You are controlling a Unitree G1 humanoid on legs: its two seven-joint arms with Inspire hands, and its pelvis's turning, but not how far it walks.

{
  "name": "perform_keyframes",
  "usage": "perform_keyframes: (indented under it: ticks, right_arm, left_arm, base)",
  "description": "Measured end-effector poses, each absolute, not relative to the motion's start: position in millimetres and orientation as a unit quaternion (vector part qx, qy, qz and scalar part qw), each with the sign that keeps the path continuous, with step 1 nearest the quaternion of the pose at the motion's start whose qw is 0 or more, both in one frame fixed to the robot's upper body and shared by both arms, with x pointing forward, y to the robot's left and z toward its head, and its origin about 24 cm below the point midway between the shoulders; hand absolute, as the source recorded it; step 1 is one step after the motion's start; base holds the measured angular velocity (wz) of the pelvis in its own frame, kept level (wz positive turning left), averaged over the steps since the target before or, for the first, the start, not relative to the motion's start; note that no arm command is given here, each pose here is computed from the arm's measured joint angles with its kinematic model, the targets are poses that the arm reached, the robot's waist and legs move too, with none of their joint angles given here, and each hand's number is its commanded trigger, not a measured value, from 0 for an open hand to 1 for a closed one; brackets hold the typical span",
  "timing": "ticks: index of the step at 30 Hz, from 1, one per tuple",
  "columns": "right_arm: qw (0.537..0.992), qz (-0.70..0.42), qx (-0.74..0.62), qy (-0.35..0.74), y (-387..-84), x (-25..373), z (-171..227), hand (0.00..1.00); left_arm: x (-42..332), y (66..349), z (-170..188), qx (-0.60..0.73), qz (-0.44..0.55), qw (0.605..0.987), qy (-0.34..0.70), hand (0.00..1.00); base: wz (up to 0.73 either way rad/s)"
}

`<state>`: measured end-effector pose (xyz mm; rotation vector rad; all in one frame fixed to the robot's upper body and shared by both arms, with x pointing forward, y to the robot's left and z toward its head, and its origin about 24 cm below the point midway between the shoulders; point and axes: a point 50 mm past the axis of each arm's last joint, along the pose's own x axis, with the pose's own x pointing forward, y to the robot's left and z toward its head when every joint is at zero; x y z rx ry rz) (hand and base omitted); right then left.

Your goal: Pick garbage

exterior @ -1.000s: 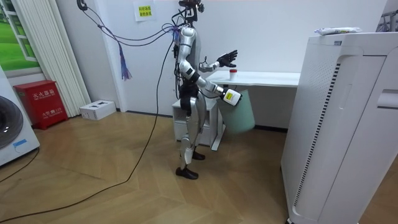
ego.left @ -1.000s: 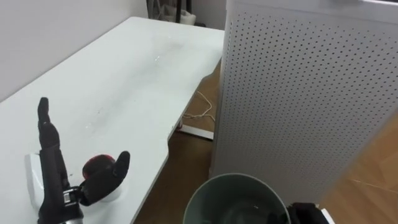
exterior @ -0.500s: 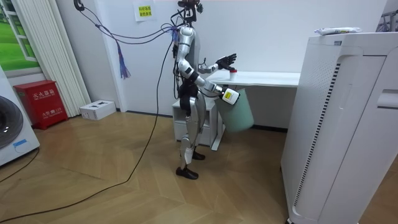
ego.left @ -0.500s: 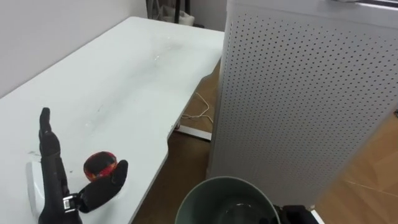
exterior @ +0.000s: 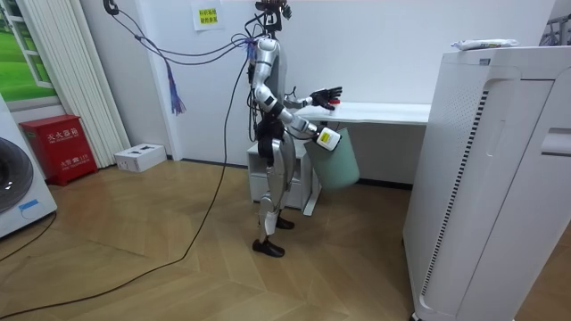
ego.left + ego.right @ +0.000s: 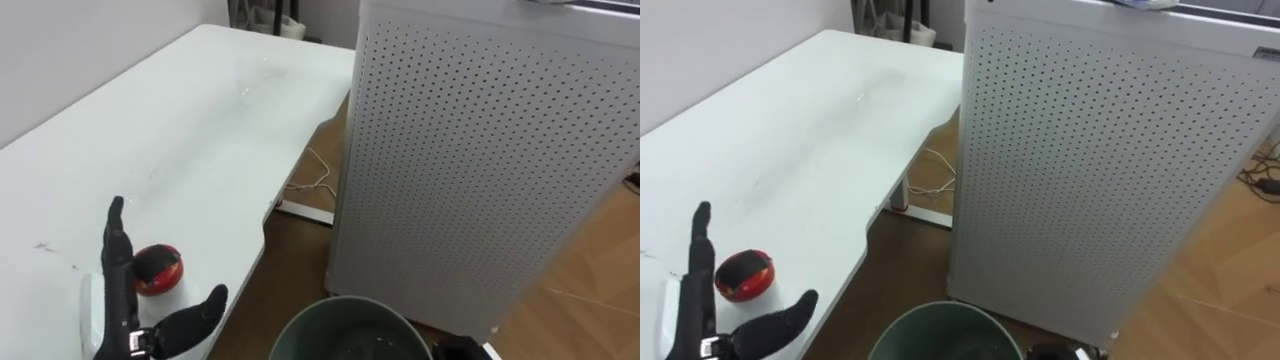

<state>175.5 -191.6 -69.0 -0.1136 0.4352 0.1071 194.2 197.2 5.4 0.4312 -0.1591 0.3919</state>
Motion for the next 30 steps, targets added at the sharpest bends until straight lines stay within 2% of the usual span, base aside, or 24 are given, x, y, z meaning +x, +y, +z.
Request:
perform_keyframes:
  ticks: [11, 15, 30]
  right_arm:
    - [0.971, 0.049, -0.057, 0.228, -192.8, 173.4, -72.3, 1.00]
    - [0.971, 0.051, -0.057, 0.228, -192.3, 173.7, -72.2, 1.00]
    - [0.964, 0.057, -0.055, 0.252, -192.7, 162.5, -79.0, 1.00]
  left_arm:
    - [190.3, 203.4, -7.4, 0.210, 0.200, 0.955, -0.059, 0.00]
    - [178.6, 207.6, -35.7, 0.229, 0.199, 0.953, 0.020, 0.00]
    - [179.8, 214.4, -38.0, 0.186, 0.232, 0.954, 0.036, 0.00]
  base:
    - [0.00]
    - [0.00]
    - [0.00]
